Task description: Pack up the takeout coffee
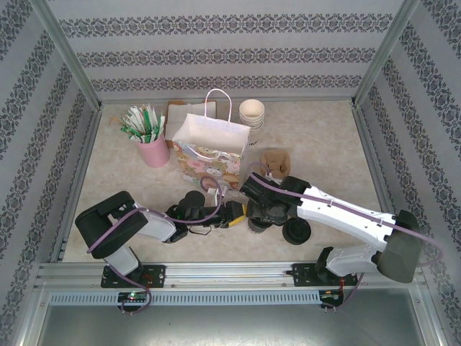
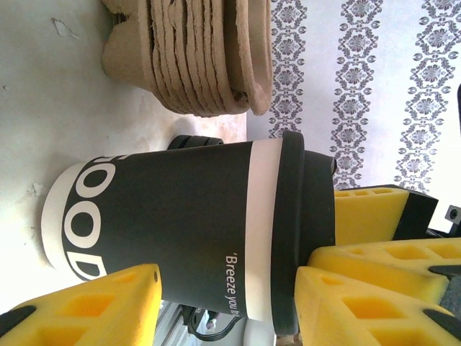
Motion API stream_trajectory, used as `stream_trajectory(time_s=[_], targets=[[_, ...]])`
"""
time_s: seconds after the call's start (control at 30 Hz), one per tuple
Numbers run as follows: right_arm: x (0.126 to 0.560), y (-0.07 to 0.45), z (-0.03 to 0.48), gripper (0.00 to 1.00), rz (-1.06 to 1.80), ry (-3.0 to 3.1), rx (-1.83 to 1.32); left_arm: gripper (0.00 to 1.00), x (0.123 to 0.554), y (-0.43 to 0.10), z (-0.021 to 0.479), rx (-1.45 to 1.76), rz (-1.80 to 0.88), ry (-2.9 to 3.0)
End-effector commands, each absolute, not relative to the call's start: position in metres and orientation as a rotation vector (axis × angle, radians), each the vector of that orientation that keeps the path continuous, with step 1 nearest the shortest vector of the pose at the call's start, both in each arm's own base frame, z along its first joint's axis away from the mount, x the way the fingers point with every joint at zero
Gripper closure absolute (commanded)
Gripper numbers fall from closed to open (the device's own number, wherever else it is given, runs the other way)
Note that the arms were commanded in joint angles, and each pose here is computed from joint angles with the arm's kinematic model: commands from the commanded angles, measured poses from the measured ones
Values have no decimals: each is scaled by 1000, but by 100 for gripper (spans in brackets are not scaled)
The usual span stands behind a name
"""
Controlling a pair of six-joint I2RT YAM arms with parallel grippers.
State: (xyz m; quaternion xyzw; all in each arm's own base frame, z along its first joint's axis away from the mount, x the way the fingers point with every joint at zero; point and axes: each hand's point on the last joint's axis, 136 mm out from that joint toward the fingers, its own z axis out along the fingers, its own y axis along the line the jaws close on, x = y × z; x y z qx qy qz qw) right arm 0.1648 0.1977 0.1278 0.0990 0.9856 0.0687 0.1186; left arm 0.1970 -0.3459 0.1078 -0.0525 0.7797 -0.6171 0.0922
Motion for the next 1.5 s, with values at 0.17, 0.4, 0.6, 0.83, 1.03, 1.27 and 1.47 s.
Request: stream_trajectory(time_s=[0.17,0.4,0.6,0.83,1.03,1.27,1.47], targets=[[166,199,128,35,257,2867,349,47,191,-347,105,-145,-1837,2304],[168,203,135,33,286,2860,342,46,192,-345,97,-161,-1800,2329],[169,205,139,31,295,2856,334,46,192,-344,93,-167,-1787,2337],[170,207,144,30,313,2846,327,46,193,-343,88,-180,-1775,2346],[171,211,146,29,314,2849,309,46,193,-344,83,-189,-1777,2353],[171,213,148,28,292,2855,294,46,195,-345,80,-196,-1781,2349],[169,212,144,33,241,2883,299,46,196,-346,78,-197,-1782,2348]])
